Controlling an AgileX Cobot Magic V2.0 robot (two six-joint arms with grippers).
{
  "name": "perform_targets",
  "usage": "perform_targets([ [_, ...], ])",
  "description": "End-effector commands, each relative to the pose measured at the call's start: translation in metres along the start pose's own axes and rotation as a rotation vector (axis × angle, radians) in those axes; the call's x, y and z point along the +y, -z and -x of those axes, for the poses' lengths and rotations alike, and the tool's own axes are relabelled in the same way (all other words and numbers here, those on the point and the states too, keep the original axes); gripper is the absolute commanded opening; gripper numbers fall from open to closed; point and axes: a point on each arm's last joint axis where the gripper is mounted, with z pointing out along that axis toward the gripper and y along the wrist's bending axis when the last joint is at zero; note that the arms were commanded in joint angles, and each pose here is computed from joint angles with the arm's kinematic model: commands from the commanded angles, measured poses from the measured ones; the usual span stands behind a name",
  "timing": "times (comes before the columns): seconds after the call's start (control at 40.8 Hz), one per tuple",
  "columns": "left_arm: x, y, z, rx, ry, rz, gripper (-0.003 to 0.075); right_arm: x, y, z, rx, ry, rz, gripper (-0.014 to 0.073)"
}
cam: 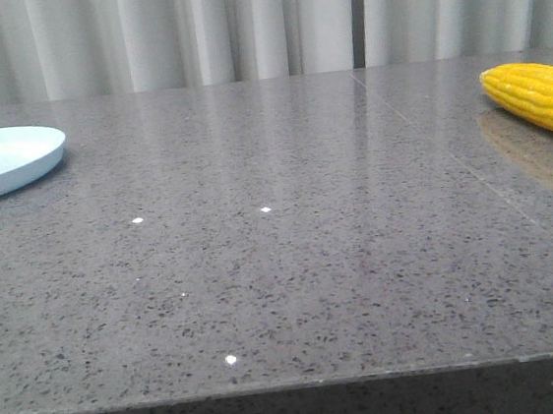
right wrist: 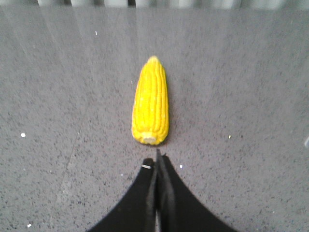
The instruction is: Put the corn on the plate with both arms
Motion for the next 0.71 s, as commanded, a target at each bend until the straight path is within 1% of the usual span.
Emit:
perform_targets([
  [0.0, 0.002, -0.008, 0.014, -0.06, 0.013, 0.008, -0.002, 0.0, -0.01, 0.013, -0.031, 0.002, -0.003, -0.0067],
  [0.172, 0.001, -0.027, 0.011, 0.007, 0.03, -0.011, -0.002, -0.002, -0.03, 0.011, 0.041, -0.002, -0.008, -0.0057],
  [0.221, 0.001, -0.031, 0.01, 0.02, 0.044, -0.021, -0.0015, -0.002, -0.034, 0.011, 0.051, -0.003, -0.008, -0.0027],
  [0.245, 0.0, -0.033, 0.01, 0.028, 0.049, -0.025, -0.0008, -0.002, -0.036, 0.011, 0.056, -0.004, -0.009, 0.0007],
  [0.294, 0.0, -0.038, 0.008, 0.055, 0.049, -0.029, 0.0047, -0.002, -0.039, 0.011, 0.064, -0.004, -0.01, 0.0091],
  [0.343, 0.0, -0.042, 0.007, 0.07, 0.049, -0.031, 0.0131, -0.002, -0.042, 0.01, 0.075, -0.004, -0.01, 0.0216],
  [0.368, 0.0, -0.044, 0.006, 0.08, 0.049, -0.033, 0.0192, -0.002, -0.042, 0.01, 0.076, -0.004, -0.011, 0.0283],
  [0.392, 0.0, -0.045, 0.006, 0.085, 0.049, -0.034, 0.0242, -0.002, -0.043, 0.01, 0.078, -0.004, -0.011, 0.0317],
  [0.417, -0.001, -0.046, 0.005, 0.088, 0.049, -0.034, 0.0293, -0.003, -0.044, 0.01, 0.082, -0.004, -0.011, 0.0381],
  [0.441, -0.001, -0.048, 0.005, 0.096, 0.049, -0.036, 0.0377, -0.003, -0.044, 0.01, 0.083, -0.004, -0.011, 0.0435],
  [0.466, -0.001, -0.049, 0.004, 0.103, 0.049, -0.037, 0.0421, -0.003, -0.044, 0.01, 0.083, -0.004, -0.011, 0.0481],
  [0.515, -0.001, -0.05, 0.004, 0.11, 0.049, -0.038, 0.0498, -0.003, -0.044, 0.01, 0.083, -0.004, -0.011, 0.0526],
  [0.564, -0.001, -0.051, 0.003, 0.12, 0.049, -0.04, 0.0533, -0.003, -0.044, 0.01, 0.082, -0.004, -0.011, 0.0545],
  [0.687, -0.001, -0.054, 0.003, 0.162, 0.049, -0.049, 0.0533, -0.003, -0.044, 0.01, 0.082, -0.004, -0.011, 0.054],
])
